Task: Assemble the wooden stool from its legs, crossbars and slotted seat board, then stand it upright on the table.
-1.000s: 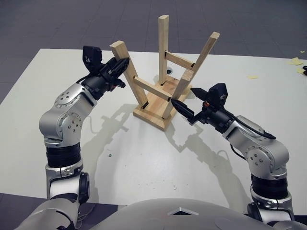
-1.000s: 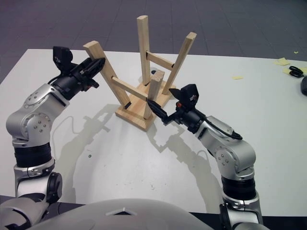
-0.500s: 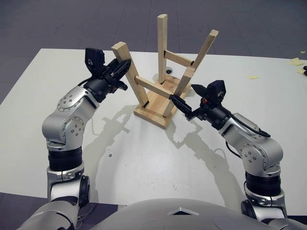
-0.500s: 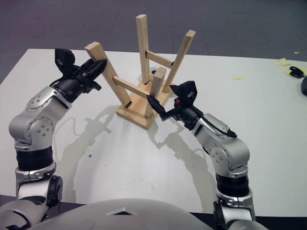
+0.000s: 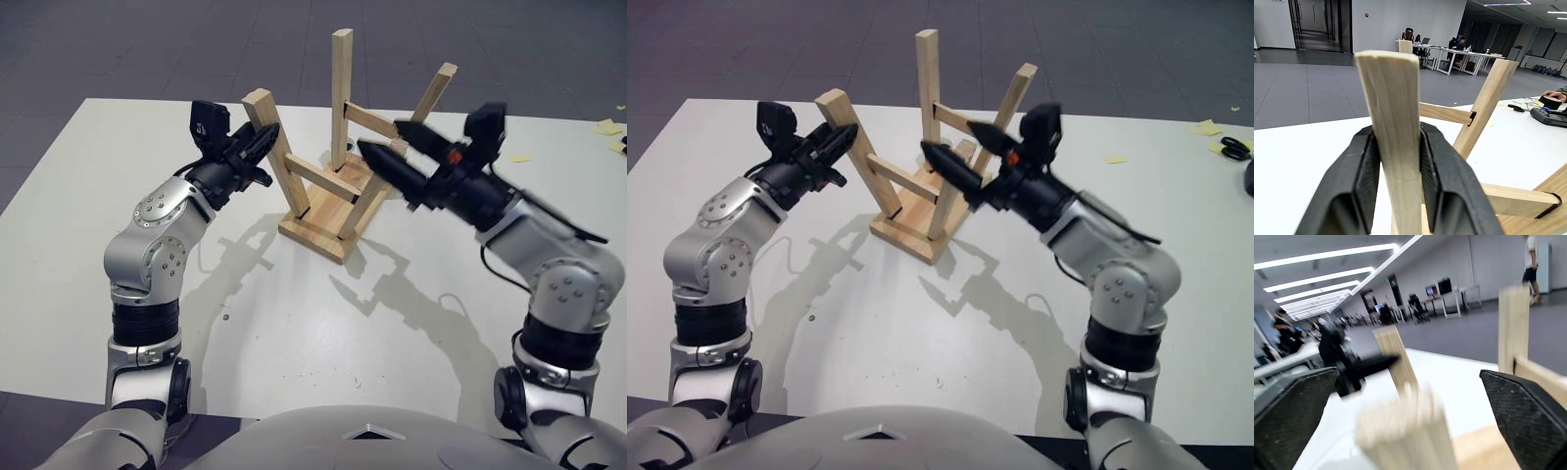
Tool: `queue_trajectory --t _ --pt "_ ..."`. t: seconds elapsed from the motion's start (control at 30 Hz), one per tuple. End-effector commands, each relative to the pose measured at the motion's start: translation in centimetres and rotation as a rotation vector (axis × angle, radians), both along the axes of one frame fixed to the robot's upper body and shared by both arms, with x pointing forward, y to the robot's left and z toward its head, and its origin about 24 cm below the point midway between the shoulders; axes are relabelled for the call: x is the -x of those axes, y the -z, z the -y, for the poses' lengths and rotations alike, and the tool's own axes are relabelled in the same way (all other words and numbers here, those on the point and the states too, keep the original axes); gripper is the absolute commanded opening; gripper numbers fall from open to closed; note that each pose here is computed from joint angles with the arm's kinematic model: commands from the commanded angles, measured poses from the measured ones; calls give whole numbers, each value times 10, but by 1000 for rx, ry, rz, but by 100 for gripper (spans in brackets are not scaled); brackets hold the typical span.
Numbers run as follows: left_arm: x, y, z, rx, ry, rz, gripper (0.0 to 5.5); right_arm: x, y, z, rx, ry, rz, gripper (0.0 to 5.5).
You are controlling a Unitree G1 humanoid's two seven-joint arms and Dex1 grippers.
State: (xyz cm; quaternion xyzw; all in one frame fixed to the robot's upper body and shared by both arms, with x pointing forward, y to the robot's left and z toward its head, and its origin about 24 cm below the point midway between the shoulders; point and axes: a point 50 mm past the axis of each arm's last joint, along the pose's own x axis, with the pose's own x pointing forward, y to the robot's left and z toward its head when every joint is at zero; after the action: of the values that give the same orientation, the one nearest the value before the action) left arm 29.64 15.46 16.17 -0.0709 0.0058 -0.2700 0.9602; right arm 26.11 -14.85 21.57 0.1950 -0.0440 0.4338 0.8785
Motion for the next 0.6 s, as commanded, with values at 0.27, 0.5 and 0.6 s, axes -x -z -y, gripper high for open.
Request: queue_trajectory --t 0.27,0.5,0.6 --pt "-4 4 10 -62 107 -21 104 -79 -63 2 -59 145 93 540" --pt "3 3 31 -82 337 29 104 -88 -8 -12 125 61 47 540" --pt "6 2 40 -79 400 41 104 -82 5 -13 153 19 25 540"
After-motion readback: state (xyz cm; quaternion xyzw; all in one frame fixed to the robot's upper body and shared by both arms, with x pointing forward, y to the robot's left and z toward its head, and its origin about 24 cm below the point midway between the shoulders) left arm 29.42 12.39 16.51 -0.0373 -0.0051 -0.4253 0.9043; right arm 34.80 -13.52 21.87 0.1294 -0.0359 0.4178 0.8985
